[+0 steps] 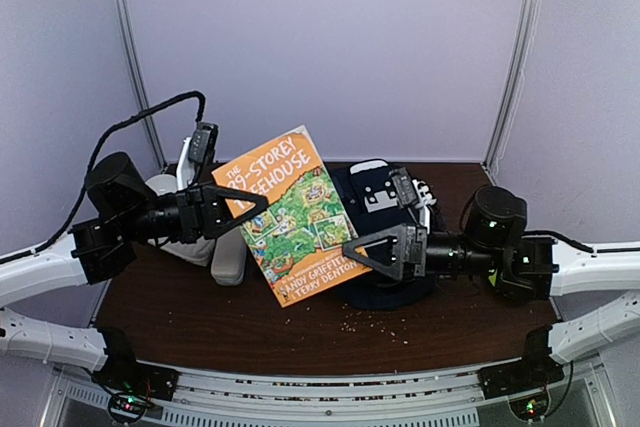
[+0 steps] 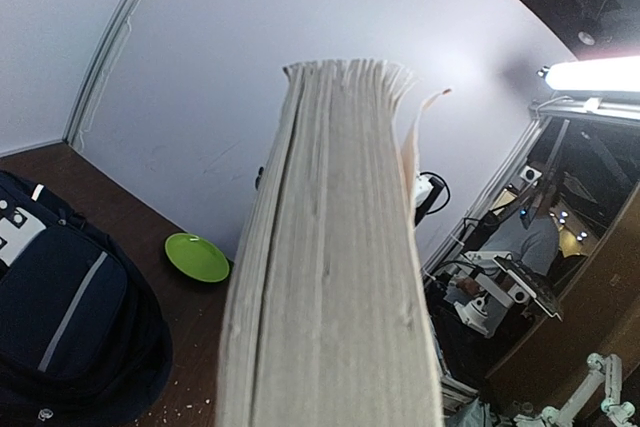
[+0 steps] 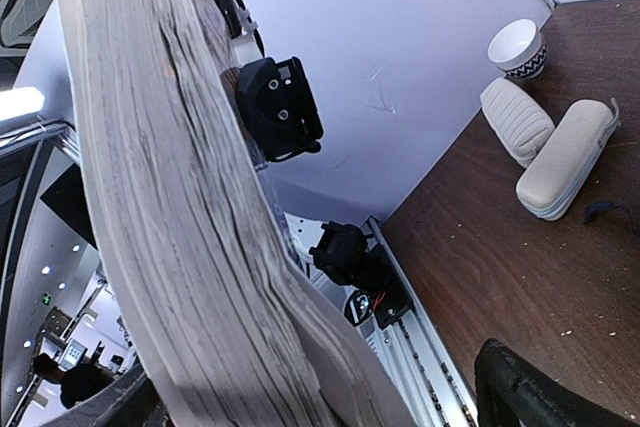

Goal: Pack the student bag
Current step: Pick up the book from the center of the board, then place the book in the student bag.

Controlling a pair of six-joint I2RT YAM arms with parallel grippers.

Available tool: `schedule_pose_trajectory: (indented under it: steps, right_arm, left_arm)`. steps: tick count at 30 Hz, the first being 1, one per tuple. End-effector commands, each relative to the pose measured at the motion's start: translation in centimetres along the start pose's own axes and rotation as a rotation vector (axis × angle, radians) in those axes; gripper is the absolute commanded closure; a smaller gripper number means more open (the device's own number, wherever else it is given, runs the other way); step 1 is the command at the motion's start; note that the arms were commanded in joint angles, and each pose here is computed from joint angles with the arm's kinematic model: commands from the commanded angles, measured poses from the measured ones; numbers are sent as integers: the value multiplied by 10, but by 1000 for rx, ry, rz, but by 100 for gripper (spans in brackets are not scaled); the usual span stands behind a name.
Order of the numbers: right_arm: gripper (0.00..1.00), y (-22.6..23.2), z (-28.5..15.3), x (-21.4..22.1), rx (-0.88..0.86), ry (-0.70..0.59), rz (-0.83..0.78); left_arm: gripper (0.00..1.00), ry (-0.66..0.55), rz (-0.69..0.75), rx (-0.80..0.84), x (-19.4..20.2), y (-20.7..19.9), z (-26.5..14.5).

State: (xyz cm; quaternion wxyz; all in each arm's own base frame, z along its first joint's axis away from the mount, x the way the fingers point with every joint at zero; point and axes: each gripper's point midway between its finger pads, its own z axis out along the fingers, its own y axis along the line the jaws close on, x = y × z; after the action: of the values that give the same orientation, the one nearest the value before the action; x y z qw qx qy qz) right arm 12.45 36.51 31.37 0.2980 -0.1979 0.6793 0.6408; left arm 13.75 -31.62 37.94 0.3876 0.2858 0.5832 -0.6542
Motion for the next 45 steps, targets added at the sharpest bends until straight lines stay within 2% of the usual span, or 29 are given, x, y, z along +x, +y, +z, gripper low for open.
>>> schedule_pose_trajectory:
  steps: [1, 3, 6, 12, 21, 22, 23, 25, 26, 27, 28, 31, 34, 38, 41, 45]
  right_arm:
    - [0, 32, 6, -7, -157, 15, 18]
    - [1, 34, 8, -6, -179, 20, 29]
    - [9, 38, 7, -8, -199, 12, 36]
    - [50, 38, 4, -9, -201, -5, 44]
    - [100, 26, -13, -15, -101, -62, 13]
    - [100, 25, -18, -21, -80, -93, -2]
    - [100, 23, -24, -24, -53, -113, -15]
    - [100, 13, -38, -35, 48, -178, -45]
    - [100, 4, -47, -41, 123, -207, -65]
    - [100, -5, -58, -47, 209, -238, -84]
    - [100, -17, -72, -52, 304, -271, -100]
    - [100, -51, -118, -63, 591, -347, -131]
    - [100, -79, -162, -62, 800, -388, -119]
    - [100, -107, -202, -44, 957, -366, -52]
    - [100, -118, -222, -33, 1010, -370, -8]
    - [100, -121, -249, -27, 1070, -396, 12]
  left_arm:
    - [100, -112, 139, 113, -43, -40, -2]
    - [100, -112, 140, 106, -43, -39, -1]
    - [100, -115, 134, 84, -43, -33, 0]
    - [100, -131, 121, 32, -42, -21, 0]
    - [100, -147, 125, -51, -43, -8, -4]
    - [100, -147, 129, -65, -43, -5, -4]
    - [90, -138, 129, -87, -40, 0, -4]
    - [50, -126, 143, -143, -36, 10, -7]
    - [26, -119, 147, -189, -34, 19, -8]
    - [13, -121, 158, -260, -34, 30, -13]
    - [4, -111, 164, -327, -31, 42, -17]
    - [2, -43, 231, -541, -19, 80, -31]
    - [2, 101, 317, -667, 3, 110, -33]
    - [2, 343, 463, -723, 38, 125, -2]
    - [3, 556, 573, -729, 75, 143, 31]
    - [14, 750, 603, -649, 109, 161, 77]
